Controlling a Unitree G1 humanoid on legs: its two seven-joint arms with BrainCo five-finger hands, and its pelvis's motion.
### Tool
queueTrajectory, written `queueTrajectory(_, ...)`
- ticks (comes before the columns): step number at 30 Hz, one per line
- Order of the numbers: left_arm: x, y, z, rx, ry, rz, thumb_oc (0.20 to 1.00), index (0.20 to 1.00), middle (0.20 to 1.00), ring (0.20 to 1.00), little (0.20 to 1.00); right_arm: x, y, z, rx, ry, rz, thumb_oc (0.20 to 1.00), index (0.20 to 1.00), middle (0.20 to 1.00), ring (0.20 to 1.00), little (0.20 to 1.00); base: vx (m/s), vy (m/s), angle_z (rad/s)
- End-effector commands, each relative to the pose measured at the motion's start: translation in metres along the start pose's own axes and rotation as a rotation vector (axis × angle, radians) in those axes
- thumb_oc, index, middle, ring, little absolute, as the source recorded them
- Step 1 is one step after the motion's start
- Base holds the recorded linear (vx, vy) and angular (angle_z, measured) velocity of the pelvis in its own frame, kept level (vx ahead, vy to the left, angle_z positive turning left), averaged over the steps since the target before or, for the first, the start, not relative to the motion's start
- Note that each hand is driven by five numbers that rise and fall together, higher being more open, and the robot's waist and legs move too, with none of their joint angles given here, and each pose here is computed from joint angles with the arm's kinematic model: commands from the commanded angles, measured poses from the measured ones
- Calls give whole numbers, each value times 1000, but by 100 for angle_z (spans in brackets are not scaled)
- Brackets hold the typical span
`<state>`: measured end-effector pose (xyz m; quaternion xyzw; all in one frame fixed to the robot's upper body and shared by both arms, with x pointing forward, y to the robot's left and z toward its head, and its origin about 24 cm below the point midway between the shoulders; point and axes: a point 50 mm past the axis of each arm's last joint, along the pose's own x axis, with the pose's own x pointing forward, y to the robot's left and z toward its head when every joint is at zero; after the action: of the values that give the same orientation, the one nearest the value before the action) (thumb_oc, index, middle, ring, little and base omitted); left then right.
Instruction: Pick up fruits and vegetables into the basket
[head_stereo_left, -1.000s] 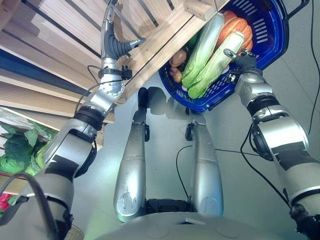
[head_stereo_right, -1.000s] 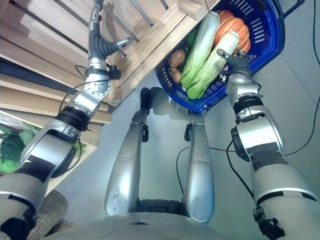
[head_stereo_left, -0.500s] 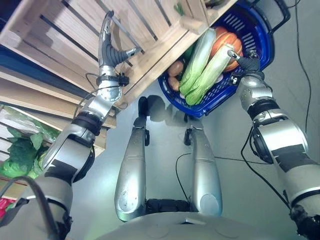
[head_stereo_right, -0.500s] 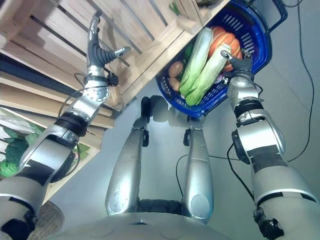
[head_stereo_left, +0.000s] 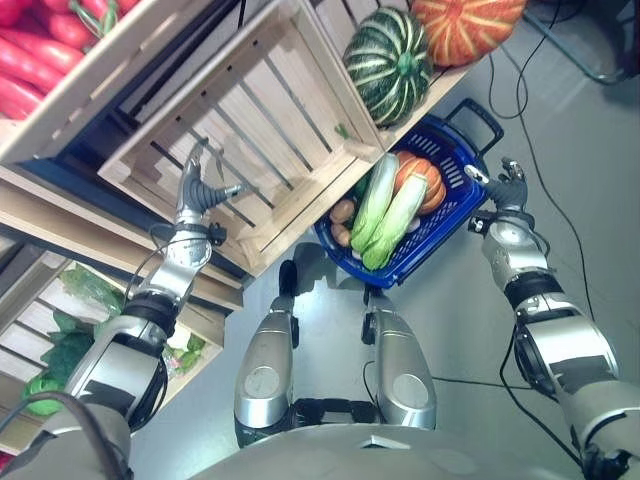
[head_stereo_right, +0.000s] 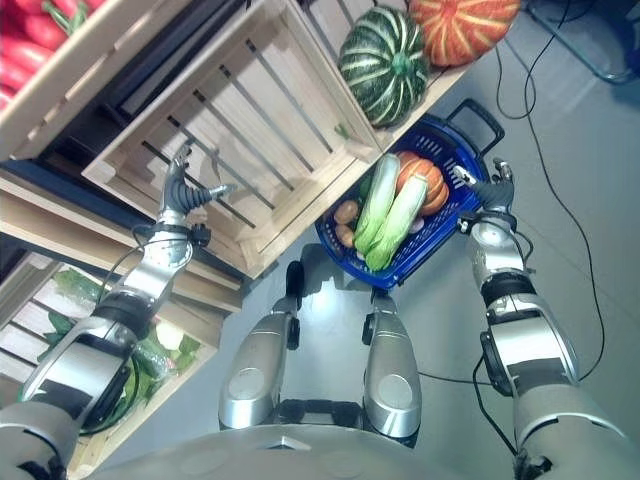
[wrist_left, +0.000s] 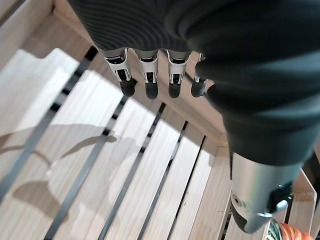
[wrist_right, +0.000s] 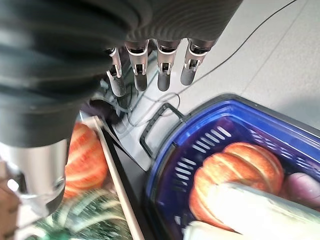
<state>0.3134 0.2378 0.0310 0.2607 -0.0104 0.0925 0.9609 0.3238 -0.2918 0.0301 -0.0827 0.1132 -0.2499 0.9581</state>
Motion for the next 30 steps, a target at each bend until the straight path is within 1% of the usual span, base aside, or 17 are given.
queueTrajectory(1,-34,-12,-51,-38,216,-89,1000,1000,1000,1000,1000,-18,-23,-50,-66,112,13,1000,1000,1000,1000,1000,206,38,4)
queueTrajectory(4,-82,-21,-96,-51,419,-186,1000,1000,1000,1000,1000,-51,-34,-107,-134,281,45,1000,1000,1000,1000,1000,214,26,-5)
queueTrajectory(7,-117,-23,-123,-59,565,-250,1000,1000,1000,1000,1000,-78,-38,-144,-173,426,65,1000,1000,1000,1000,1000,173,5,-8)
queueTrajectory(8,-129,-23,-131,-61,610,-271,1000,1000,1000,1000,1000,-86,-38,-155,-170,477,70,1000,1000,1000,1000,1000,98,-4,-4)
queueTrajectory(9,-132,-23,-132,-61,620,-276,1000,1000,1000,1000,1000,-89,-38,-158,-169,492,71,1000,1000,1000,1000,1000,83,-9,-4)
queueTrajectory(11,-154,-23,-145,-65,706,-312,1000,1000,1000,1000,1000,-110,-39,-181,-175,595,85,1000,1000,1000,1000,1000,83,-8,1)
queueTrajectory(15,-188,-22,-163,-96,872,-320,1000,1000,1000,1000,1000,-141,-44,-209,-228,771,137,1000,1000,1000,1000,1000,63,2,0)
queueTrajectory(18,-208,-26,-171,-131,1002,-361,1000,1000,1000,1000,1000,-160,-44,-224,-258,885,176,1000,1000,1000,1000,1000,68,10,0)
queueTrajectory(19,-211,-26,-172,-139,1017,-367,1000,1000,1000,1000,1000,-163,-44,-226,-261,900,181,1000,1000,1000,1000,1000,52,7,1)
queueTrajectory(21,-221,-29,-175,-196,1086,-375,1000,1000,1000,1000,1000,-174,-43,-232,-273,950,205,1000,1000,1000,1000,1000,47,15,1)
queueTrajectory(25,-230,-33,-176,-204,1126,-420,1000,1000,1000,1000,1000,-181,-44,-237,-292,989,240,1000,1000,1000,1000,1000,40,19,1)
queueTrajectory(30,-229,-34,-176,-216,1132,-437,1000,1000,1000,1000,1000,-184,-42,-238,-300,1005,272,1000,1000,1000,1000,1000,19,7,-2)
